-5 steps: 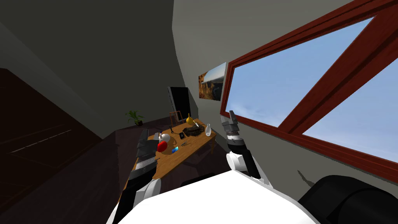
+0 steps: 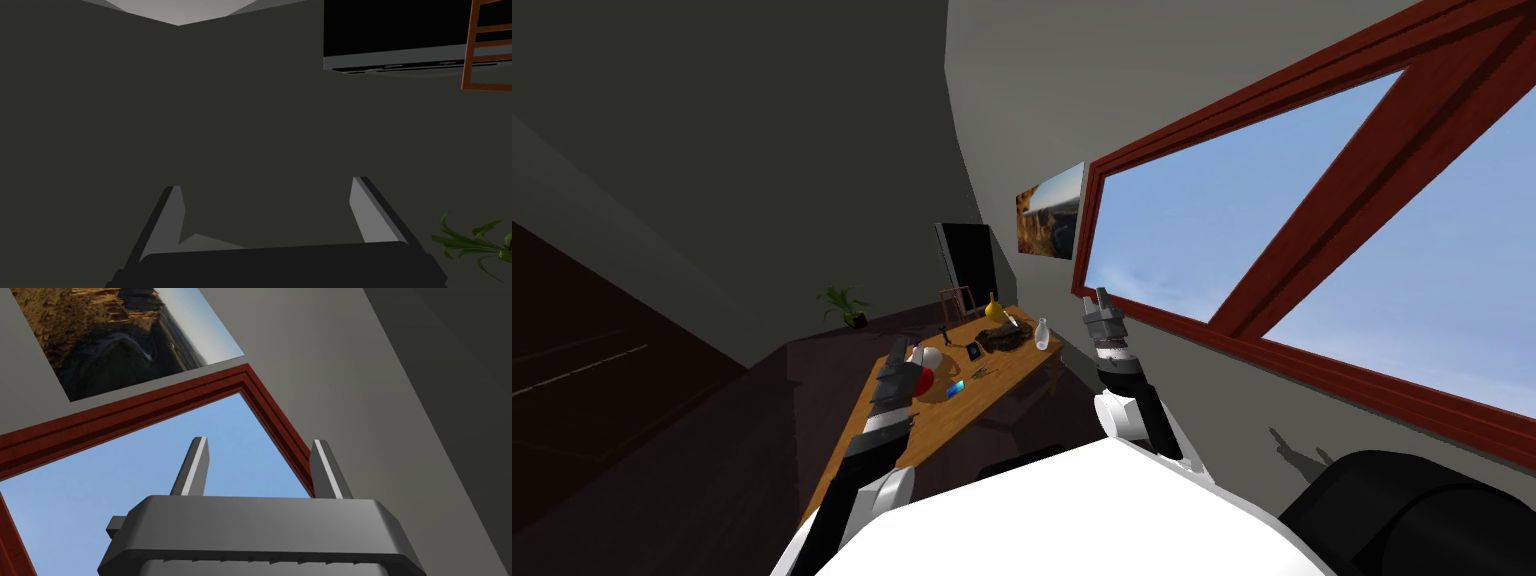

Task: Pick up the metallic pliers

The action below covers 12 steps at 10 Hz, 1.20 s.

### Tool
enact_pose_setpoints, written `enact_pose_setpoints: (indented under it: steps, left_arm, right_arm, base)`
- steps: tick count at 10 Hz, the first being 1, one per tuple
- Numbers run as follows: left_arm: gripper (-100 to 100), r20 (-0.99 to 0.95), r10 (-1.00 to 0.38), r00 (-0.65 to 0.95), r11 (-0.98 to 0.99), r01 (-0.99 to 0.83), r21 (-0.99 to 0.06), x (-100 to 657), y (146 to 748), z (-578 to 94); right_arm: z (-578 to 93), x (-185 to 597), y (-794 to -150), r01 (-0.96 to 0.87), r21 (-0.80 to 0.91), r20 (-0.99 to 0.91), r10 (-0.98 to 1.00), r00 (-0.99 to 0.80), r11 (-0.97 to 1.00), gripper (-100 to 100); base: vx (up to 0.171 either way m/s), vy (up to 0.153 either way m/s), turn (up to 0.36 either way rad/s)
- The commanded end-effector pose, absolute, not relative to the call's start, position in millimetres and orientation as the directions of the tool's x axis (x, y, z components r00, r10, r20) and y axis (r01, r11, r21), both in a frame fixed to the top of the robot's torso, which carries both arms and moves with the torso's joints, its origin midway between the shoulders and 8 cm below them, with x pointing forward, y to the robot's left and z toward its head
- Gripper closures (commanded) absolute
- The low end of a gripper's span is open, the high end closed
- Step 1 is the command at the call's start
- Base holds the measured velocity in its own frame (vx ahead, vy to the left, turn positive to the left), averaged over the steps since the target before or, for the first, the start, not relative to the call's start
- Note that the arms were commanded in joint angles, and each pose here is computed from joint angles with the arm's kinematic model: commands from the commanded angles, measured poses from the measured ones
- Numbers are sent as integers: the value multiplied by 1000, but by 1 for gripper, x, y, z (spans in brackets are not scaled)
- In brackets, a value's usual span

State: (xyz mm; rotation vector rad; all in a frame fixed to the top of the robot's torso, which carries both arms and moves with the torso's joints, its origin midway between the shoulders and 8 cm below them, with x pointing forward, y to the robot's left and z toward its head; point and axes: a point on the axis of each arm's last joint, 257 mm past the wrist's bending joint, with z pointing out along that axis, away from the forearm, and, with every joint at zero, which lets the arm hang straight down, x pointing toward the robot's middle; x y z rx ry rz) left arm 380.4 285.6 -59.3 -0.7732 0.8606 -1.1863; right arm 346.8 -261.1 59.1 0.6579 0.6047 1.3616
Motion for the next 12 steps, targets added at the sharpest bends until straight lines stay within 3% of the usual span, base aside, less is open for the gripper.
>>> enact_pose_setpoints:
  steps: [1, 12]
  left_arm:
    - [-100, -166, -975, 147, 214, 425, -880, 386, 292, -70]
    - [-100, -207, -957, 204, 220, 41, -975, 419, 394, -200]
  right_arm:
    - [59, 347, -261, -676, 732, -13, 993, 115, 88, 0]
    - [59, 347, -261, -676, 732, -13, 993, 115, 88, 0]
  base:
    - [-3, -28, -42]
    - [1, -54, -118]
